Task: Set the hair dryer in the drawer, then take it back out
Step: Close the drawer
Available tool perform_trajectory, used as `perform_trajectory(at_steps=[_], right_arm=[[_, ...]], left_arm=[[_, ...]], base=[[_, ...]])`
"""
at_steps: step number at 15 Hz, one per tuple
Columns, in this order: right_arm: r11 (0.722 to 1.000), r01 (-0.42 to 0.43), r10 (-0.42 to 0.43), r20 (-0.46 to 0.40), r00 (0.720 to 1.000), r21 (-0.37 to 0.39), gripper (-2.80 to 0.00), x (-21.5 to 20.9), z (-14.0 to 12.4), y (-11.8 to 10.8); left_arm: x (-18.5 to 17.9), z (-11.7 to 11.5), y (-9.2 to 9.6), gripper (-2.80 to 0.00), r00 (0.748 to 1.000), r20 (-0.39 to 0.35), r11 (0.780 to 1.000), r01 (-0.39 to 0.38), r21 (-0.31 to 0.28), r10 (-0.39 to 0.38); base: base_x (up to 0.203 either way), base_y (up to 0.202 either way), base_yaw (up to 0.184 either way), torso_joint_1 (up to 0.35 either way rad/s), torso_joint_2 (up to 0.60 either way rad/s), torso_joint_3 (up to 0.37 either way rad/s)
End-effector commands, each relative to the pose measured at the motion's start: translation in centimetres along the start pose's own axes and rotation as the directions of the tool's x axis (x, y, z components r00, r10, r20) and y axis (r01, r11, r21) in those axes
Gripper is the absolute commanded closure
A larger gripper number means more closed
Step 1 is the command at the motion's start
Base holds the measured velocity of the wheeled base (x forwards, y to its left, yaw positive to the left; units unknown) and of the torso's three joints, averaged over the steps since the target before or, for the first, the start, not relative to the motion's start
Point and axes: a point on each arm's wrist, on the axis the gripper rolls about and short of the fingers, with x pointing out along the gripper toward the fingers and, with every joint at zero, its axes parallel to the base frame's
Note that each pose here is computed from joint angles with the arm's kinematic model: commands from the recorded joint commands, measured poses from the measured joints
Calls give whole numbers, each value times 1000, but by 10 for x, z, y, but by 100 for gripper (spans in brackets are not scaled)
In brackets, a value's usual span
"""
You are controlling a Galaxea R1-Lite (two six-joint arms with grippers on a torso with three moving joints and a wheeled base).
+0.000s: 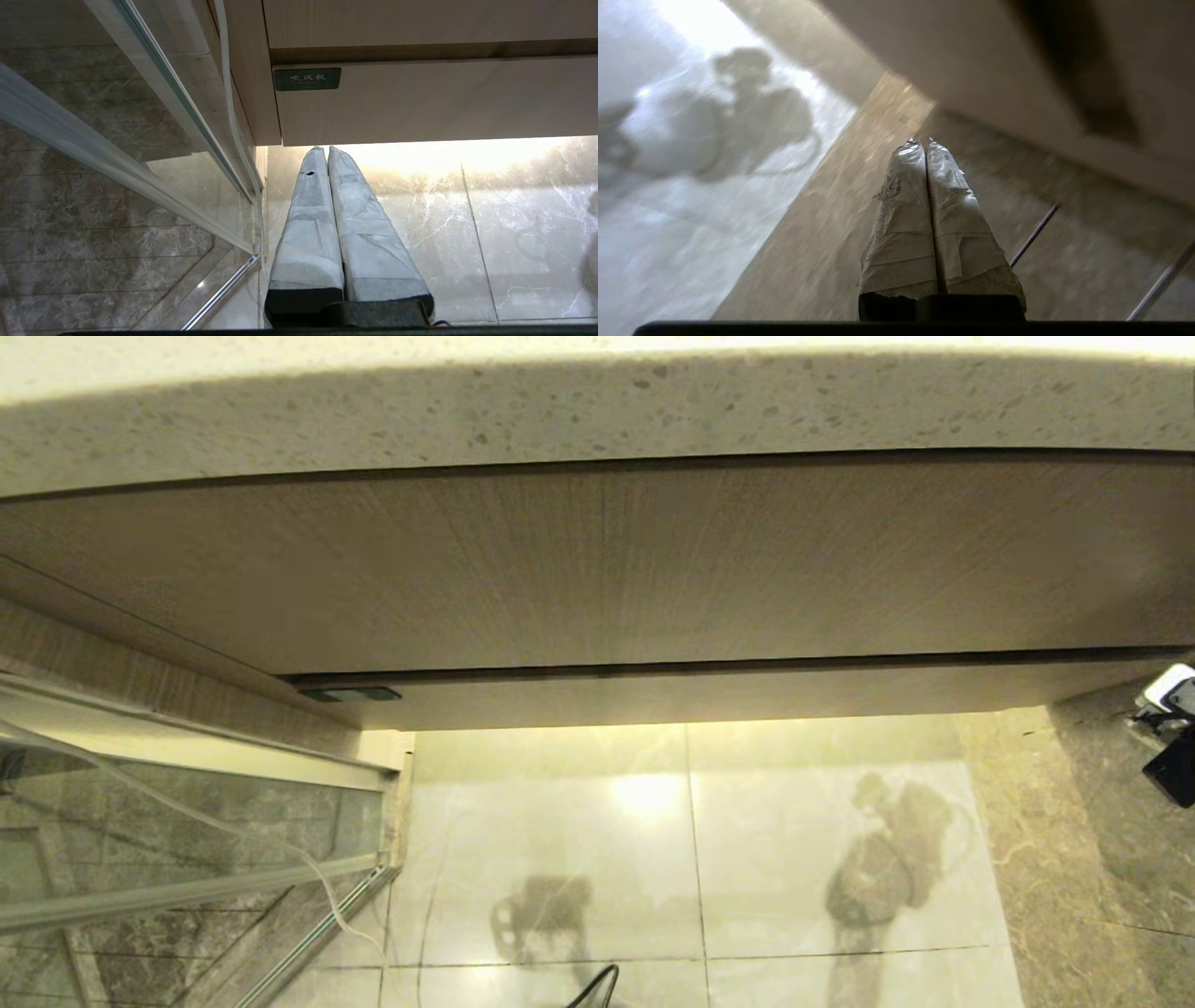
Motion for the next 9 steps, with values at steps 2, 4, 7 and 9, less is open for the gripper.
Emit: perform_trajectory(at_steps=[2, 4, 7, 9], right_arm=[[978, -189, 197, -101, 975, 84, 0, -19, 3, 13], [942, -303, 324, -165, 931, 144, 0, -46, 15, 13], [872, -463, 489, -280, 826, 159, 0, -92, 46, 9], [868, -495, 488, -255, 835, 43, 0, -117, 81, 7]], left_arm=[[1, -11, 0, 0, 999, -38, 1000, 0, -1, 0], [1, -11, 0, 0, 999, -38, 1000, 0, -1, 0], [1, -11, 0, 0, 999, -38, 1000, 0, -1, 0], [1, -11, 0, 0, 999, -38, 1000, 0, -1, 0]], base=[[0, 0, 0, 0, 0, 0], [0, 0, 0, 0, 0, 0], [0, 0, 0, 0, 0, 0], [0, 0, 0, 0, 0, 0]])
